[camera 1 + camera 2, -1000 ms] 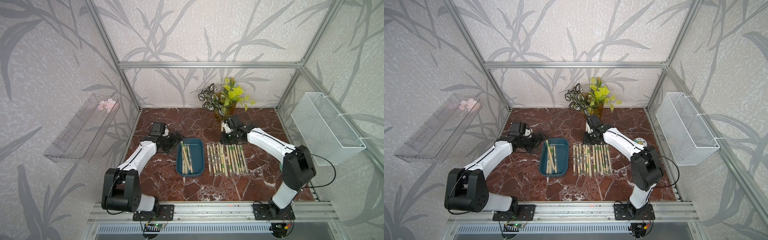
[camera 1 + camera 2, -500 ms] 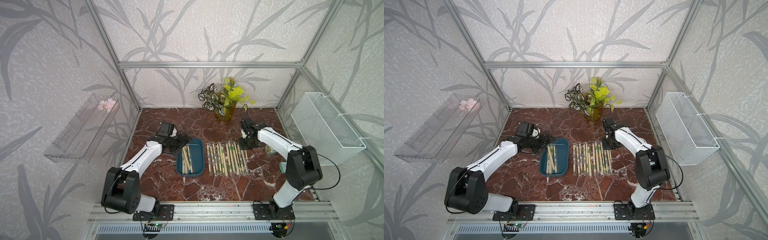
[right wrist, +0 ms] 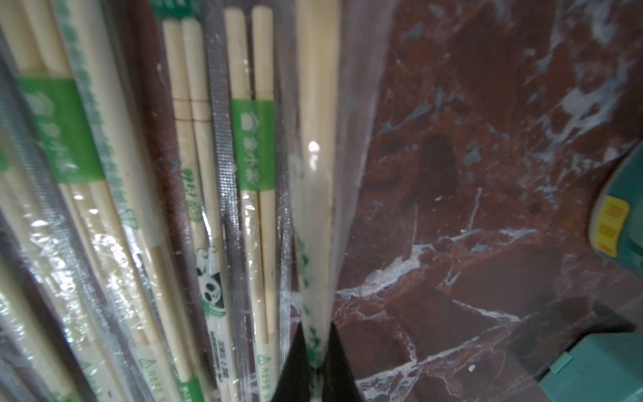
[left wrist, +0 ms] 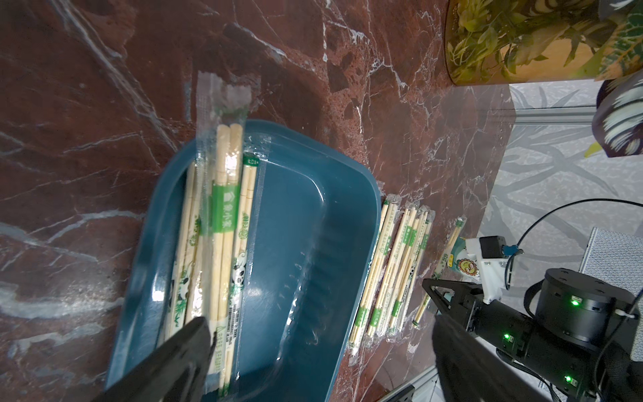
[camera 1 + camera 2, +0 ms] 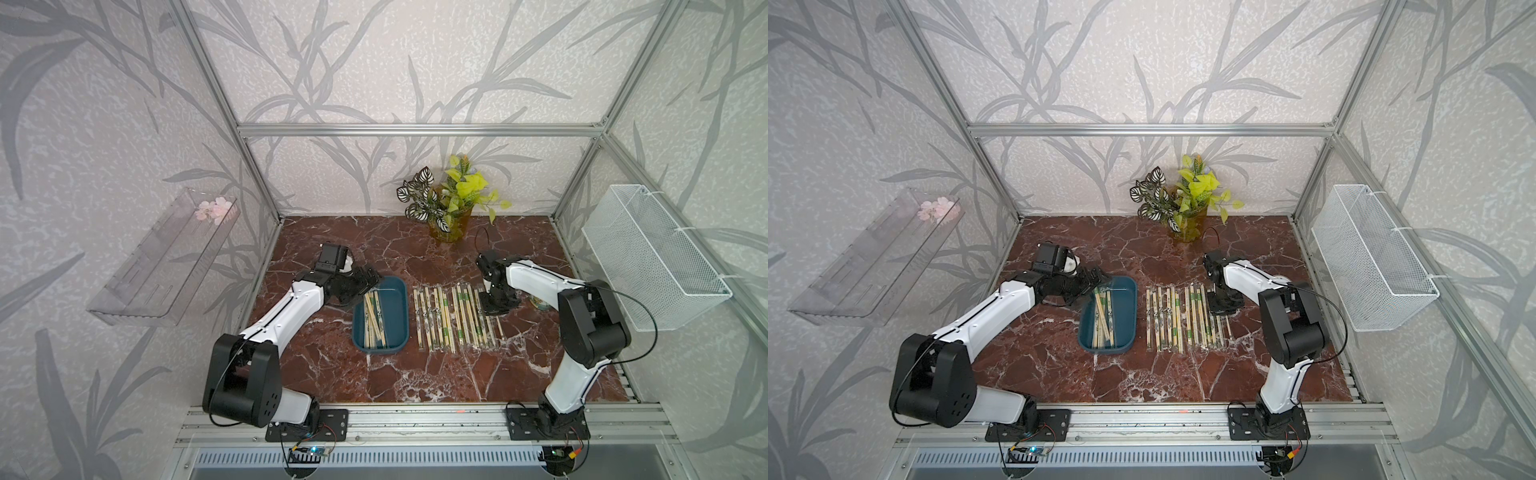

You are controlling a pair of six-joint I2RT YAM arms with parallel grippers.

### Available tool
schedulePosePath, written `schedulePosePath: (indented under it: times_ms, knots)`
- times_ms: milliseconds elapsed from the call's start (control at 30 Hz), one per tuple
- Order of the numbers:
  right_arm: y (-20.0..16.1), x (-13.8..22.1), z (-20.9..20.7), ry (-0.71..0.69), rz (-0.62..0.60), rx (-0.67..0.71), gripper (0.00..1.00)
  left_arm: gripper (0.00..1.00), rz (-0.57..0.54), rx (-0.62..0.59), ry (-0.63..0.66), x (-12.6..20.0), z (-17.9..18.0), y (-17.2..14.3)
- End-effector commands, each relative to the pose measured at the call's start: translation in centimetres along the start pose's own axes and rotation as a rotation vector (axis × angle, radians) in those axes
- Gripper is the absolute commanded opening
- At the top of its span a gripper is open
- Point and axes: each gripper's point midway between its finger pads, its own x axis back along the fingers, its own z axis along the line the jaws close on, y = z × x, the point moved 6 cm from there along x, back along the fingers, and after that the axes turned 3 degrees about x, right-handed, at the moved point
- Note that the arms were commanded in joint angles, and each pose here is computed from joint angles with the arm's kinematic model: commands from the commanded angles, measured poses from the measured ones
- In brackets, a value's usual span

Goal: Take the paired disposable chopsticks out of the storage box
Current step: Place the paired disposable chopsticks at the center of the board, then pick up the paired disposable chopsticks from the storage box.

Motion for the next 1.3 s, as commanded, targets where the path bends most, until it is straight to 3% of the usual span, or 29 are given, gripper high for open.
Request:
schedulePosePath:
  times_ms: [0, 167, 400, 700, 1000, 1267]
  knots:
    - [-0.3, -0.9, 0.0, 0.008, 0.027, -0.021, 0.00, 1.00, -0.005, -0.004, 0.010, 0.2, -0.4, 0.1]
    - [-0.6, -1.2, -0.2, -0.012, 0.035, -0.022, 0.06, 1.00, -0.003, -0.003, 0.012, 0.2, -0.3, 0.1]
    - [-0.8, 0.5, -0.5, 0.011, -0.007, -0.049, 0.31, 1.00, -0.006, -0.006, 0.005, 0.2, -0.4, 0.1]
    - [0.3, 7.8, 0.2, 0.162, -0.181, -0.075, 0.33, 1.00, -0.025, -0.015, 0.006, 0.6, -0.7, 0.5]
    - [1.3, 14.4, 11.0, 0.441, -0.392, 0.128, 0.38, 1.00, -0.068, 0.030, 0.041, 1.8, 0.7, 1.6]
    - [1.9, 14.8, 20.9, 0.731, -0.449, 0.254, 0.43, 1.00, -0.121, 0.090, 0.084, 3.1, 2.7, 3.3]
